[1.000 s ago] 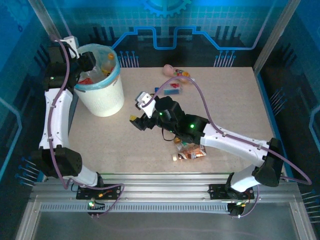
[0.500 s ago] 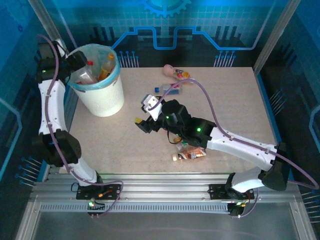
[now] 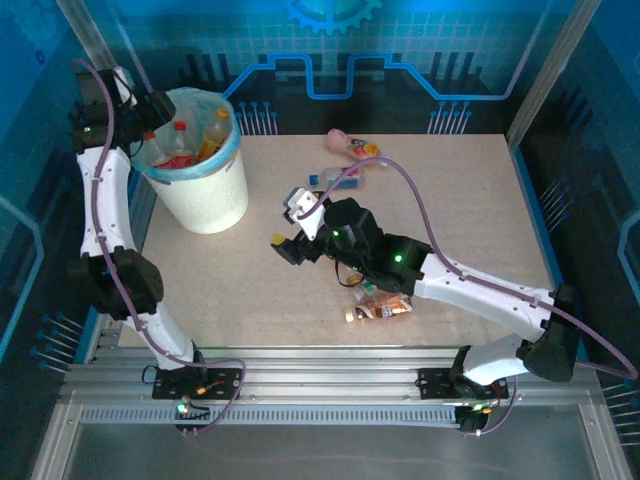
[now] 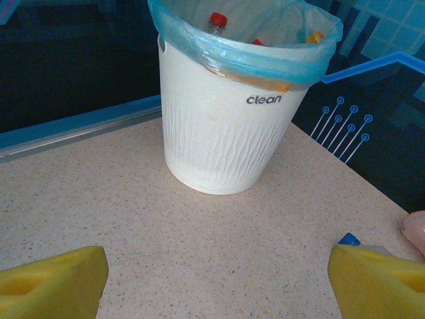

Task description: Put the plastic bottles in the bin

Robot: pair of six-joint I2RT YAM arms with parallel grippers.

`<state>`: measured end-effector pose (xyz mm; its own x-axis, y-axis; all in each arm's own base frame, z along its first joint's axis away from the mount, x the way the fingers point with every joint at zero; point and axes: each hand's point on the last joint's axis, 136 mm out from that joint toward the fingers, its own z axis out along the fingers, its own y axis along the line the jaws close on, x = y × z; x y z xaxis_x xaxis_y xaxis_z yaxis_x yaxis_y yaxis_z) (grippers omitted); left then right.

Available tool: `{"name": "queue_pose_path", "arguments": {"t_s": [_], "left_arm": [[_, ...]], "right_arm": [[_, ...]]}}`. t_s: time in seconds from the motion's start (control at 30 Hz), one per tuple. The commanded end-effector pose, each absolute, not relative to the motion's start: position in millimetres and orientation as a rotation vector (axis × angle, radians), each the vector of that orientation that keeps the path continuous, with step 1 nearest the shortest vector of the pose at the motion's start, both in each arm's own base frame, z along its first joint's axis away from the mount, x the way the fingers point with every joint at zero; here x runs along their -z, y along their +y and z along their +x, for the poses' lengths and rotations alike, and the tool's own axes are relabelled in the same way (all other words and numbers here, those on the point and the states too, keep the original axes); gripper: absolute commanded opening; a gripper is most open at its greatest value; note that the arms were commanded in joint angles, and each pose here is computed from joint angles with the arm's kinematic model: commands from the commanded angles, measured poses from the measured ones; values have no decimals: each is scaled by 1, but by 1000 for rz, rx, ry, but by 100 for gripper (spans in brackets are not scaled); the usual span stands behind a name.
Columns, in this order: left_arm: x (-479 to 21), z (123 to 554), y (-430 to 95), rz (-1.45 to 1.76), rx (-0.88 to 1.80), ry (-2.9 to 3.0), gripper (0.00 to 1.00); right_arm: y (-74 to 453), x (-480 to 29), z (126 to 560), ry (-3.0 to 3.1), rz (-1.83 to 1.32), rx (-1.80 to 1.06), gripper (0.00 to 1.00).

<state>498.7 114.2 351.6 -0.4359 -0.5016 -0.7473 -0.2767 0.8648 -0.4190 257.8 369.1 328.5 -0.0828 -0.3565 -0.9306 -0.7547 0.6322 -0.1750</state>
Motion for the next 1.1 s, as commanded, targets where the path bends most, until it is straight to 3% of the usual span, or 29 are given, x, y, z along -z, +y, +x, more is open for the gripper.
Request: {"name": "queue_pose_path", "arguments": {"t_s": [0.0,0.23,0.57,0.8,1.07], "left_arm": [[-313,499,100,-537,284,2165,66],[-322,496,85,-473,272,2158,65],[-427,459,40,-290,213,1928,65],[-438,413,-76,3,237,1830,66],[-355,368,-223,371,328,1918,68]], "right_arm": [[364,-329,264,1695,-899,-397,87],[355,-316,274,1803,-880,-350,88],[286,-256,299,2158,-677,-191,90],[189,-191,287,2464,-319,-108,97],[111,-147,264,2620,11,-111,98]]}}
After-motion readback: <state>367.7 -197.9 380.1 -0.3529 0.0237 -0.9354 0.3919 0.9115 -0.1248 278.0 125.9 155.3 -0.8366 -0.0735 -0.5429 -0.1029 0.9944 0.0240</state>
